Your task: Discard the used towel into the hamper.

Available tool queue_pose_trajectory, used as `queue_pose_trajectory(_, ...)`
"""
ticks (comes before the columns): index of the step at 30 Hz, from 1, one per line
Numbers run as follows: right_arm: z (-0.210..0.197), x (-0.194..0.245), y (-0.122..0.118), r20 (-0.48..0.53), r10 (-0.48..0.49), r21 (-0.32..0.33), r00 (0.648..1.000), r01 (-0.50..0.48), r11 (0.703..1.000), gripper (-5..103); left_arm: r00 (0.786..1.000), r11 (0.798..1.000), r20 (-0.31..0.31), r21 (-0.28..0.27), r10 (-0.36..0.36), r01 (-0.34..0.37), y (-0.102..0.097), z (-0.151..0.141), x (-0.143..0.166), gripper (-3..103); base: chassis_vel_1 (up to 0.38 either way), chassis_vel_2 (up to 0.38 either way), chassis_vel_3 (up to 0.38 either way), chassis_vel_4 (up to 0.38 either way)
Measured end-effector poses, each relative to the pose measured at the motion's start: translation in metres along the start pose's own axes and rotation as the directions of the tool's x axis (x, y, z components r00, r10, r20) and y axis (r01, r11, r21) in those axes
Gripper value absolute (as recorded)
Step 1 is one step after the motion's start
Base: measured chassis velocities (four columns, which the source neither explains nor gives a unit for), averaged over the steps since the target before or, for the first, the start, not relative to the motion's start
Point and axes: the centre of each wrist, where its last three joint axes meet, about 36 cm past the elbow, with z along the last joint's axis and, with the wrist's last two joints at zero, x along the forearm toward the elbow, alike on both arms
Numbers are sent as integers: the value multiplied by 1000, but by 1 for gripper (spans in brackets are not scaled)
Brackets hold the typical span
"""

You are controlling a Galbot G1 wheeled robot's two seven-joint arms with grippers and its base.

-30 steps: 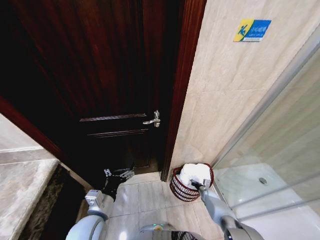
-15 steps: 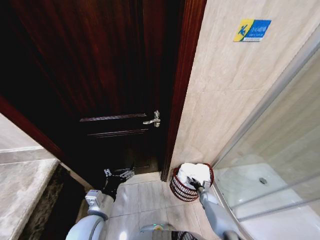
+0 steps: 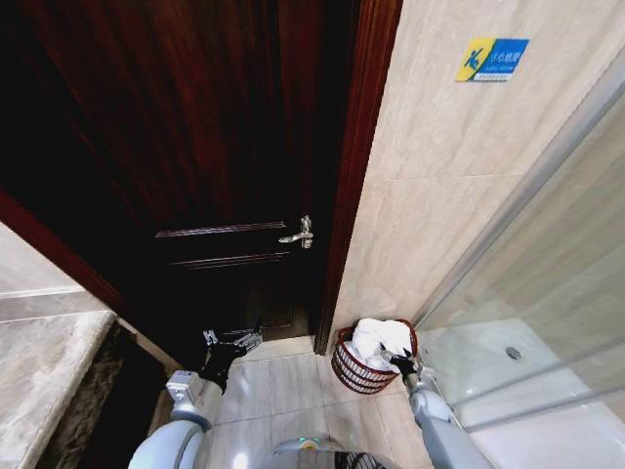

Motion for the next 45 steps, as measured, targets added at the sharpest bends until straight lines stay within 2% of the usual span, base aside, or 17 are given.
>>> queue_pose_trajectory(5,20,27,-3,-3,-34,52,999,34,998,100,1000,1000,0,0,0,0,0,0,0,100,0,0,0,0)
queue_pose_trajectory(15,28,43,-7,14,-9,45,1000,9,999,100,1000,1000,0,0,0,0,0,0,0,100,0,0,0,0)
queue_pose_trajectory(34,28,42,-11,24,-13,43,1000,12,999,100,1000,1000,0,0,0,0,0,0,0,100,-50,54,50,-48)
queue_pose_trajectory(41,41,38,-21,-48,7,56,999,-5,998,100,1000,1000,0,0,0,0,0,0,0,100,-123,141,99,-115)
queue_pose_trajectory(45,42,19,-29,-94,0,22,996,2,1000,100,1000,1000,0,0,0,0,0,0,0,100,-8,16,-1,-6)
